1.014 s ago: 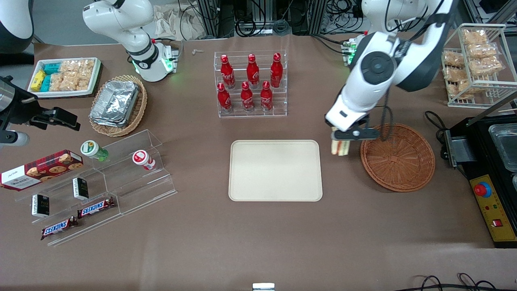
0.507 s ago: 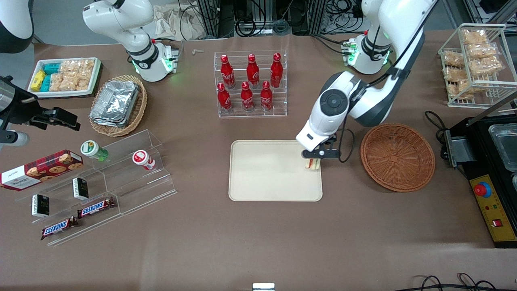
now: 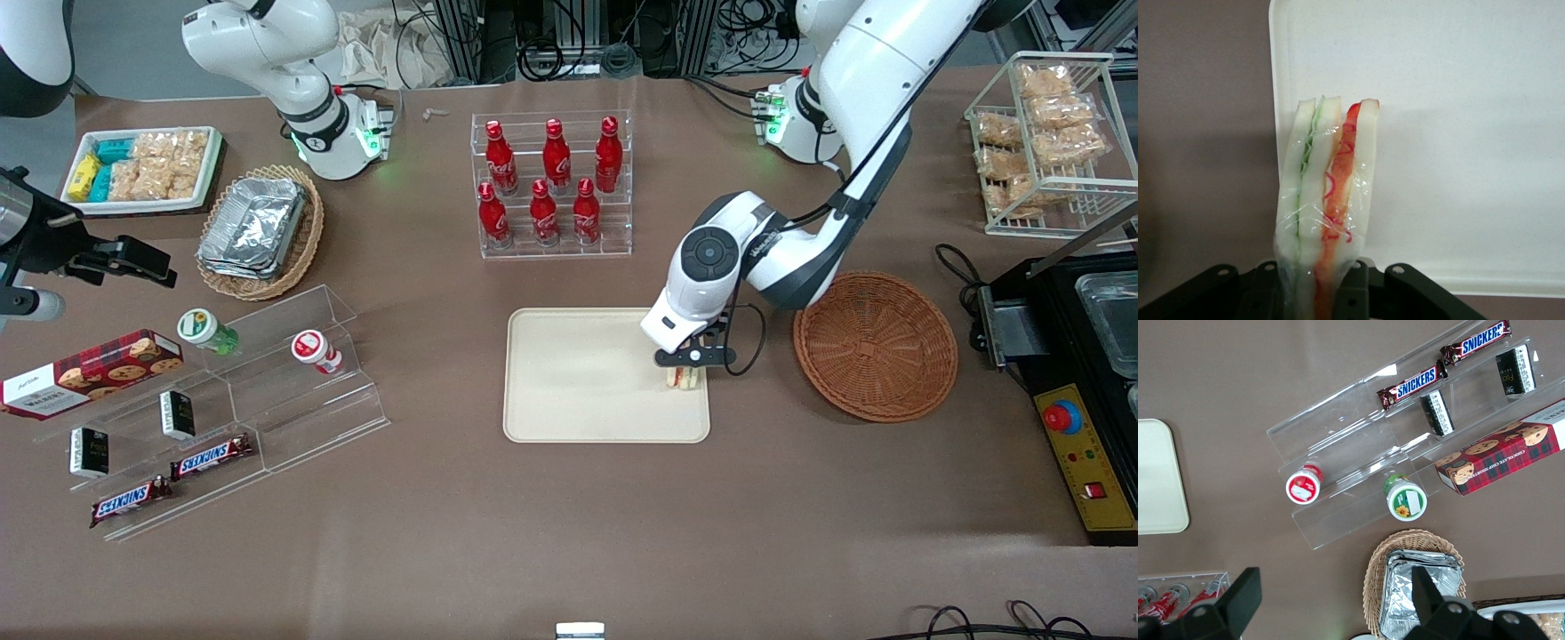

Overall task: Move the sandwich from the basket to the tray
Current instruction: 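Lower the sandwich onto the cream tray and open the left gripper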

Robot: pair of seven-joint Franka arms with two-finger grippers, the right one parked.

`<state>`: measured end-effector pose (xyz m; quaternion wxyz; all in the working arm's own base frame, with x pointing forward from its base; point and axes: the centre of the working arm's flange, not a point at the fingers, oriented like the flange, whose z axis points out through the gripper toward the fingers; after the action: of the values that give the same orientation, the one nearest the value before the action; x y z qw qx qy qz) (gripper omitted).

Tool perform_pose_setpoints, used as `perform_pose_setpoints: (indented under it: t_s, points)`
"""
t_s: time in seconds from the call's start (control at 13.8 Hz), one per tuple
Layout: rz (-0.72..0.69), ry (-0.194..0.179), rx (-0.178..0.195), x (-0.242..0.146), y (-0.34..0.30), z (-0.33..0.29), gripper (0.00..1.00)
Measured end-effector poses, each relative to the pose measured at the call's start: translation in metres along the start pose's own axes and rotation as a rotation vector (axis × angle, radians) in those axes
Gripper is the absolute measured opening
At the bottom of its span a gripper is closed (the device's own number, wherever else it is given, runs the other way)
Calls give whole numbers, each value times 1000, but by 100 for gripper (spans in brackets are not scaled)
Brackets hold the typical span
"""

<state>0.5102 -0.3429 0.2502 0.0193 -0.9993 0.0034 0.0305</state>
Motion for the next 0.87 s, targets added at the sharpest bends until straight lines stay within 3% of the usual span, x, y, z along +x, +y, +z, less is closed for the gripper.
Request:
perform_pose_setpoints:
  t_s: [0.65,0.87]
  points:
    - [23,-12,14,17,2,32,20]
    - [32,-1,19,18,2,30,46]
